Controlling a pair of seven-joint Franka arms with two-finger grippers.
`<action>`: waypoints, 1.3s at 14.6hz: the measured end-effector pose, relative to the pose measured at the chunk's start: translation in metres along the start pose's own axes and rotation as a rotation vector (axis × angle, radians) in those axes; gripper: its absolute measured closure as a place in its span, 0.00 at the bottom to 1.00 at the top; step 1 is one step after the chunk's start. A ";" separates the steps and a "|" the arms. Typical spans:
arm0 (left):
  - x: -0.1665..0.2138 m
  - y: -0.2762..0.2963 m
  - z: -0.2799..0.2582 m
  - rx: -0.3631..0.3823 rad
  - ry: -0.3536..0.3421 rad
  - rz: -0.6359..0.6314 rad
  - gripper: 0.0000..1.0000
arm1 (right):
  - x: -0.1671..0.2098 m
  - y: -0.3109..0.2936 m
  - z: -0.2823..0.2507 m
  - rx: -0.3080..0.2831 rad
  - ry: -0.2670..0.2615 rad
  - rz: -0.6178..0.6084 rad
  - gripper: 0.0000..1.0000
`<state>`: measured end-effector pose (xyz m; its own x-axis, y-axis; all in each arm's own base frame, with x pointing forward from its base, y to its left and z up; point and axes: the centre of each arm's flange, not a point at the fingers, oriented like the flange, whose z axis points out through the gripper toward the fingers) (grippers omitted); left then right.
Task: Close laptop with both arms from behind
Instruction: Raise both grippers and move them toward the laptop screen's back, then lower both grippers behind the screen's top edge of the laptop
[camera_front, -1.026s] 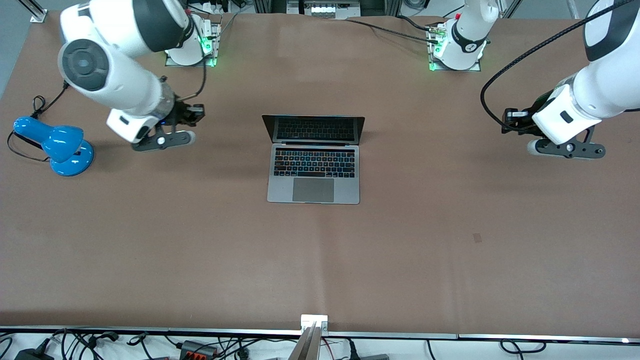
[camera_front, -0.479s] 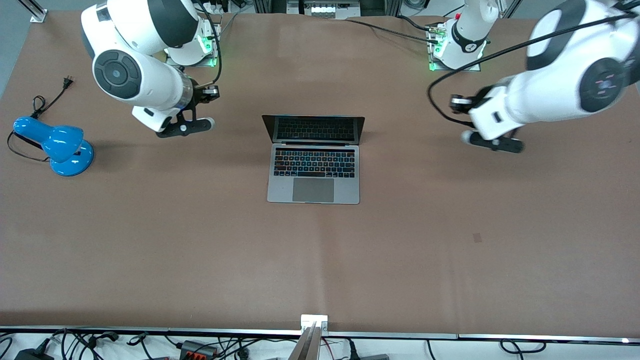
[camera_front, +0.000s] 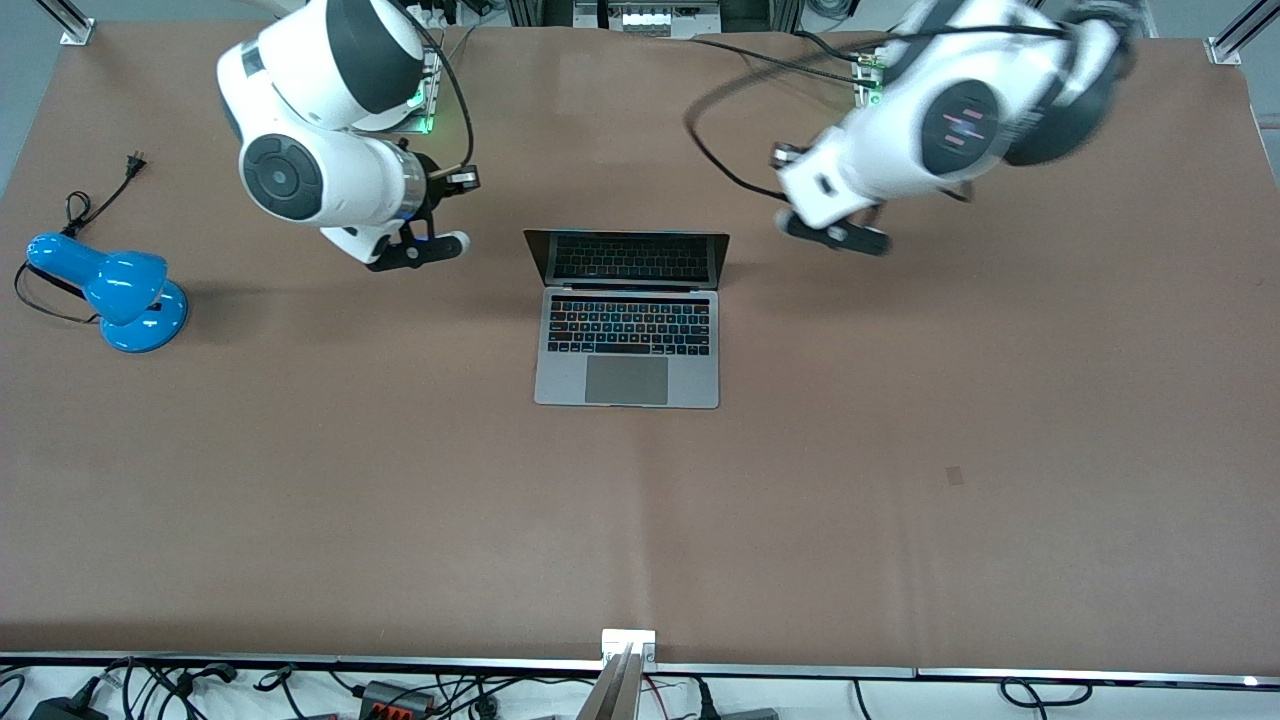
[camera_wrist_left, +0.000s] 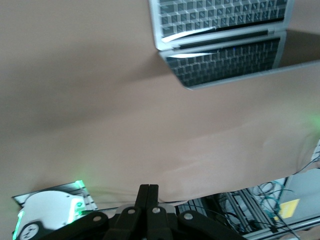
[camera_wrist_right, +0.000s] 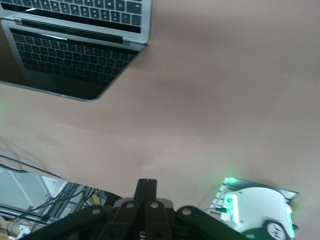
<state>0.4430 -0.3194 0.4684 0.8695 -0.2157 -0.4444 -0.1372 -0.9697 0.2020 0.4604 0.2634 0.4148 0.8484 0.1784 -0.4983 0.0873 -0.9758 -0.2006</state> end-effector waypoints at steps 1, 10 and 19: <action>-0.004 0.019 0.018 0.010 0.013 0.018 0.99 | 0.000 -0.002 0.008 0.005 -0.009 0.000 0.99; -0.010 0.063 0.139 0.011 0.148 0.000 0.99 | -0.007 -0.069 0.072 -0.029 0.037 0.031 0.99; 0.009 0.061 0.150 -0.079 0.320 -0.005 0.99 | 0.033 -0.066 0.081 -0.002 0.119 0.062 0.99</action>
<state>0.3712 -0.3980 0.3458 0.9767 -0.1520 -0.1515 -0.1063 -0.9559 0.2737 0.4406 0.3439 0.3427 0.9080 0.1017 -0.4064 0.0338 -0.9847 -0.1709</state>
